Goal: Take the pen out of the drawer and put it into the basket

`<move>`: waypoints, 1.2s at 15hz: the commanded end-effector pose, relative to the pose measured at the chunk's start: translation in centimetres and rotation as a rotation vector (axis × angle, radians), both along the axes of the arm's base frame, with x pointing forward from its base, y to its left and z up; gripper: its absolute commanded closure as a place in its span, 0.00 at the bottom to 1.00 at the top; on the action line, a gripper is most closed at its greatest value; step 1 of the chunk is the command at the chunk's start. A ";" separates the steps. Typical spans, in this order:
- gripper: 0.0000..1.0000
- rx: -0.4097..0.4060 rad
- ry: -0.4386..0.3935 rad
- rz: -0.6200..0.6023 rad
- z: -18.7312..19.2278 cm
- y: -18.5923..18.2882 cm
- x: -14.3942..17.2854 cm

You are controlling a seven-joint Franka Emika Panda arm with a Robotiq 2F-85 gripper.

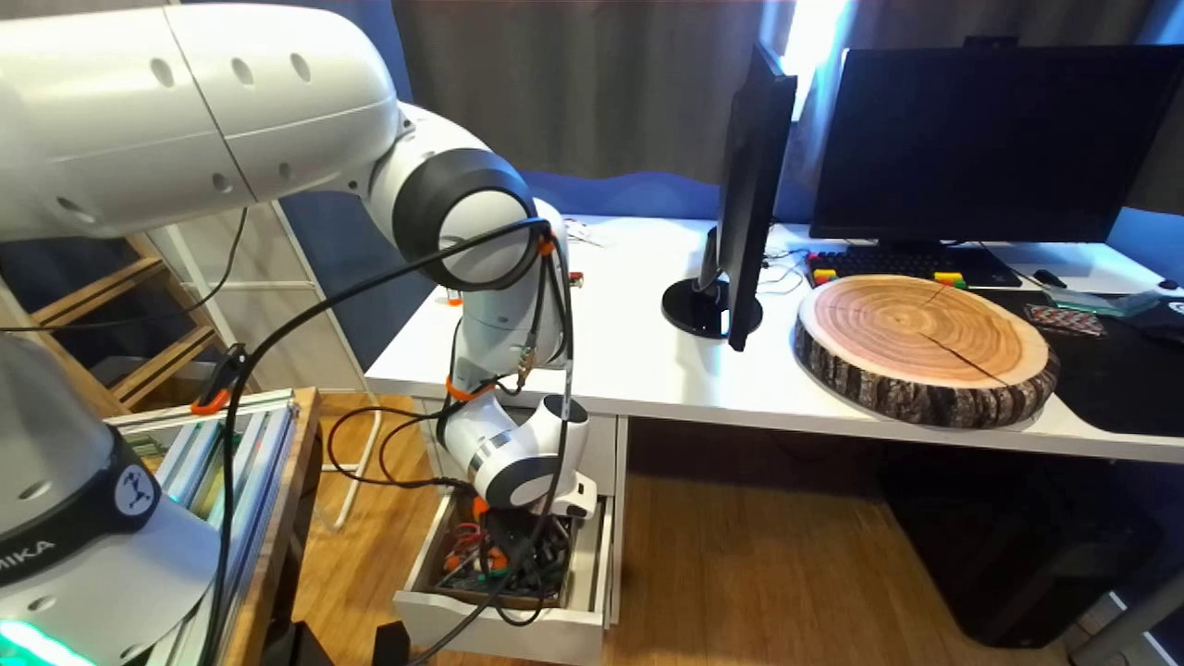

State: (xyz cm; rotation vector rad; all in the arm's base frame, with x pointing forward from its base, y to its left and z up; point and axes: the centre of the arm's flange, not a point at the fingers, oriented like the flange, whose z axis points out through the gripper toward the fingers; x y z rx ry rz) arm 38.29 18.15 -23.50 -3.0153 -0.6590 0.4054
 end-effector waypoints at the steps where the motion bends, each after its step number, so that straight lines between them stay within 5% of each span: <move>1: 0.98 0.007 -0.010 -0.025 -0.2 0.2 -0.3; 18: 0.97 0.006 -0.063 0.054 12.7 -2.4 0.0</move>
